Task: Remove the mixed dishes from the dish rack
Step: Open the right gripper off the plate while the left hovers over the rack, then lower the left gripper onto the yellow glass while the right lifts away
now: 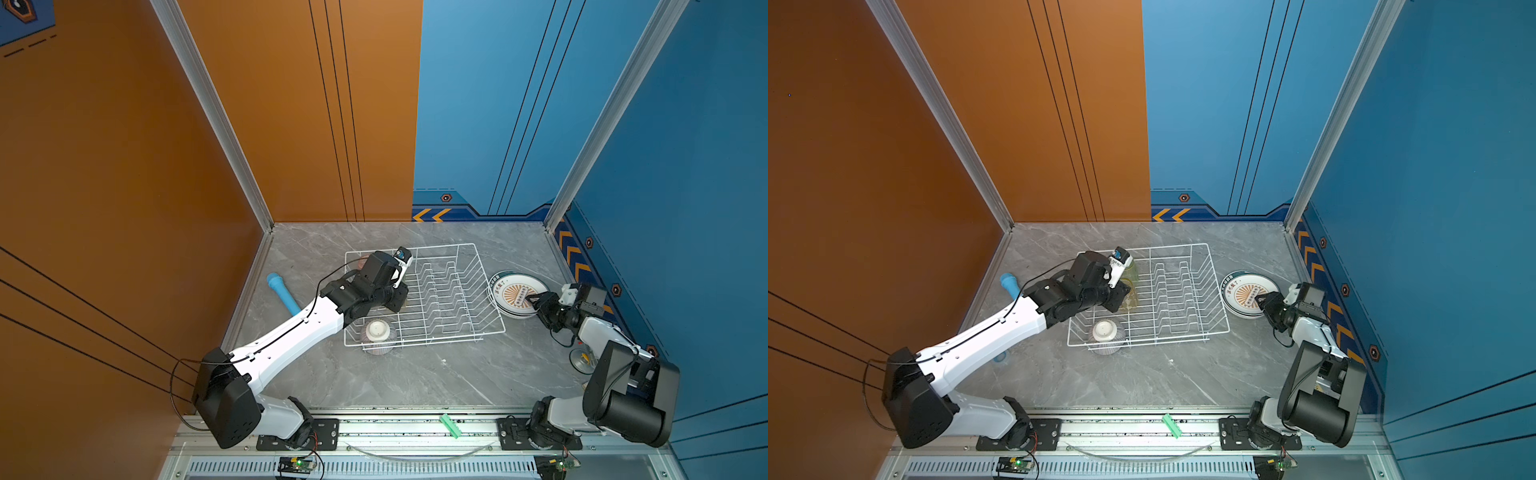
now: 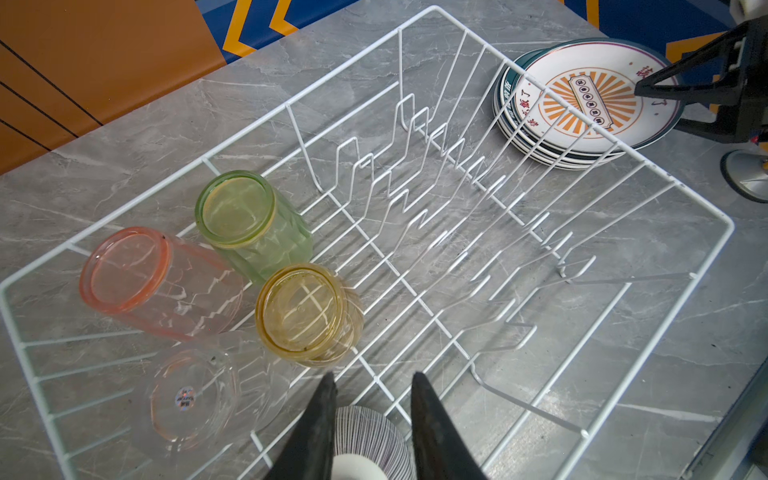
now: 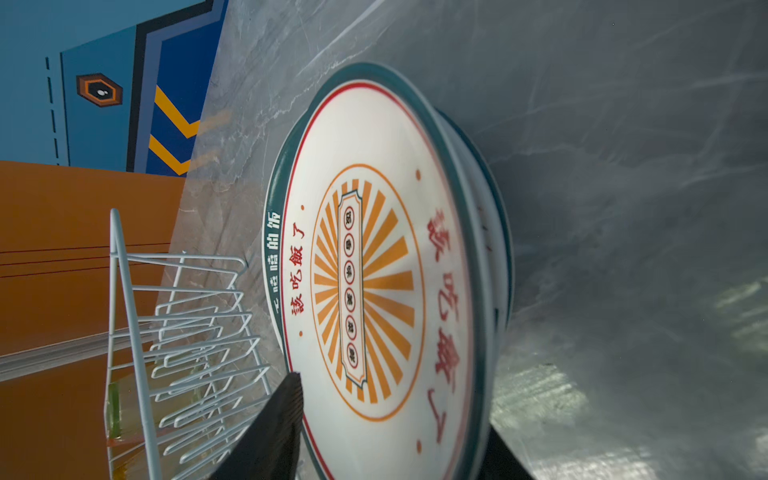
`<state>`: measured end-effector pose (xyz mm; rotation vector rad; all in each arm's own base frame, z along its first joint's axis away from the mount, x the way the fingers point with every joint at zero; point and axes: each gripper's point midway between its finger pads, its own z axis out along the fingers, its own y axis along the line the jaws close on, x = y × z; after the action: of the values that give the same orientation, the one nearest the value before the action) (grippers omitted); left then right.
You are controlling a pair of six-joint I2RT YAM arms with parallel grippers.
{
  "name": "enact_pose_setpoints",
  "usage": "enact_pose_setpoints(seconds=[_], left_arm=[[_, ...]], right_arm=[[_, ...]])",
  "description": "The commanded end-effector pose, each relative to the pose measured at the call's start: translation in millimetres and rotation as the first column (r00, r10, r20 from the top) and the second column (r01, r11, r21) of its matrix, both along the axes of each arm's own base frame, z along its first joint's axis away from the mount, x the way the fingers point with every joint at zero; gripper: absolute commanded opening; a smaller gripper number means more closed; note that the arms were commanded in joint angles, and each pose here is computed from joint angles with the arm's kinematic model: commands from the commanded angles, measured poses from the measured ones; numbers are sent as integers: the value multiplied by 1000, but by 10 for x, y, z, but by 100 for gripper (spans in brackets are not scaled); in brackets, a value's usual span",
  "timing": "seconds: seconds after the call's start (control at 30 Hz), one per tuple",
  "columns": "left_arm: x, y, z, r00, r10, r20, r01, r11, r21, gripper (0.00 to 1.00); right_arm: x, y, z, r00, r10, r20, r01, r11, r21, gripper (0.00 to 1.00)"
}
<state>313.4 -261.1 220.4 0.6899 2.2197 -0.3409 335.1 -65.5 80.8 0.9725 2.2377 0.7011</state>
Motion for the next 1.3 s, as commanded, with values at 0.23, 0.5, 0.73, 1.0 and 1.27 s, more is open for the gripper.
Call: enact_pose_setpoints(seconds=[0.23, 0.5, 0.73, 1.0, 1.27], left_arm=[[-14, 17, -39, 1000, -4, -4, 4, 998, 61, 32], [-15, 41, -119, 1000, 2, -17, -1, 996, 93, 34], [-4, 67, -166, 1000, 13, -18, -11, 993, 114, 35], [40, 189, -173, 998, 66, 3, -65, 988, 138, 37], [-42, 314, -189, 994, 105, -24, -102, 989, 111, 36]], right_arm=[[-87, 8, -16, 997, 31, -74, -39, 994, -104, 56], [-153, -17, 11, 992, 39, -118, -60, 982, -181, 66], [-224, -97, 151, 992, 18, -123, -49, 967, -250, 73], [-209, 26, 498, 997, 57, -48, -69, 950, -304, 73], [-215, 652, 1006, 960, 278, 44, -243, 898, -366, 74]])
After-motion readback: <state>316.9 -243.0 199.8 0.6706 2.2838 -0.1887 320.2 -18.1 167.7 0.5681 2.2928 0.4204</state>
